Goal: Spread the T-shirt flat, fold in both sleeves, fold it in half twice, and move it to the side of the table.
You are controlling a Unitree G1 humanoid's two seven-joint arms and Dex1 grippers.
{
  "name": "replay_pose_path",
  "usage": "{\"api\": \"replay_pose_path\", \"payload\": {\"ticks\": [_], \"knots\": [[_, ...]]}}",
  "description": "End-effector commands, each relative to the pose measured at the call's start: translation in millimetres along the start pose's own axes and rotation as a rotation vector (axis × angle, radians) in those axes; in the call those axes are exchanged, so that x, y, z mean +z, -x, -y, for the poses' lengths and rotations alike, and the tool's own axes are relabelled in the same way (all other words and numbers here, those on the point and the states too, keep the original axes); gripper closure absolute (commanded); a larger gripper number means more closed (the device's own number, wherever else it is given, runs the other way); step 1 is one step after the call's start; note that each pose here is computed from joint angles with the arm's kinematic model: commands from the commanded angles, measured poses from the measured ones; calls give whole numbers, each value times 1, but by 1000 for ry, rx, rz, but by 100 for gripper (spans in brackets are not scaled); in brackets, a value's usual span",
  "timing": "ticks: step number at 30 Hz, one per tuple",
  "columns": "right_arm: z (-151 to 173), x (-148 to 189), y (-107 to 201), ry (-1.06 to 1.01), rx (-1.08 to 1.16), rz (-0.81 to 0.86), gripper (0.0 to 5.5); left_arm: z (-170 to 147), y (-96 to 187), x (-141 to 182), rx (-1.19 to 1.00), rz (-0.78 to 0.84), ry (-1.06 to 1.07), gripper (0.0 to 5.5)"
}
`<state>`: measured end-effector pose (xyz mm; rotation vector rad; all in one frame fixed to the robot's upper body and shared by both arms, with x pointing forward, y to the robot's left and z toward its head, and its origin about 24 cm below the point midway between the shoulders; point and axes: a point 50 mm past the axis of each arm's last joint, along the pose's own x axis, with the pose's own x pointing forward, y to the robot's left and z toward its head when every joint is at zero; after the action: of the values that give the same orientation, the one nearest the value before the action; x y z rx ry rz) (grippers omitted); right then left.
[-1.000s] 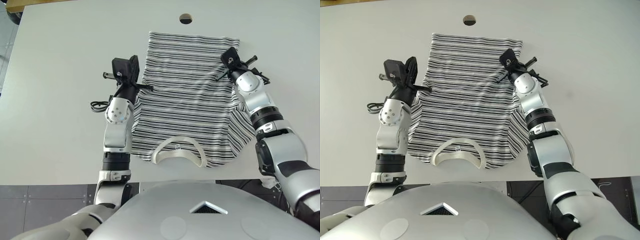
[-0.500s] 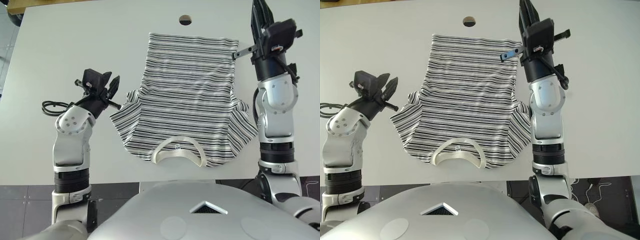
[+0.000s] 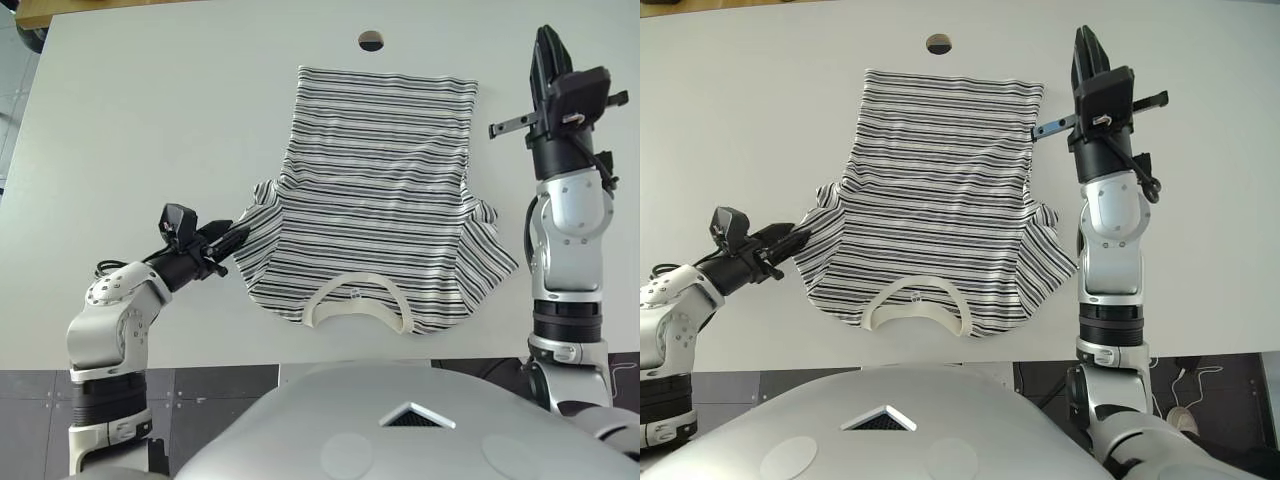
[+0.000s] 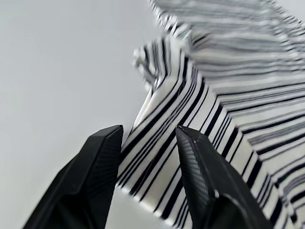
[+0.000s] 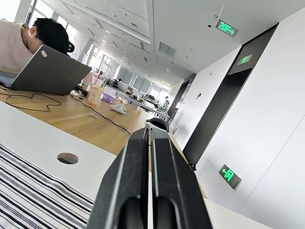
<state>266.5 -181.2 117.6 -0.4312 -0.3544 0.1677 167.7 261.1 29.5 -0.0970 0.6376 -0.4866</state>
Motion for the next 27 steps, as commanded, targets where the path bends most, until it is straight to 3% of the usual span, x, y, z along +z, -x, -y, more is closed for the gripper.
{"api": "replay_pose_path", "payload": {"ticks": [1, 4, 8, 16, 22, 27], "knots": [[6, 6, 1, 40, -9, 15, 540, -1, -1, -6, -18, -114, -61, 344], [7, 15, 3, 50, -14, 41, 540, -2, -2, -4, -34, -160, -76, 344], [4, 27, 6, 71, -8, 73, 540, 4, -2, -5, -99, -197, -128, 409], [10, 24, 22, 108, -24, 31, 540, -2, -5, 7, -71, -122, -122, 536], [15, 21, 32, 124, -32, 5, 540, 24, -11, 62, -223, 84, -244, 536], [13, 16, 42, 122, -17, -40, 540, 69, -27, 69, -408, 127, -337, 536]]}}
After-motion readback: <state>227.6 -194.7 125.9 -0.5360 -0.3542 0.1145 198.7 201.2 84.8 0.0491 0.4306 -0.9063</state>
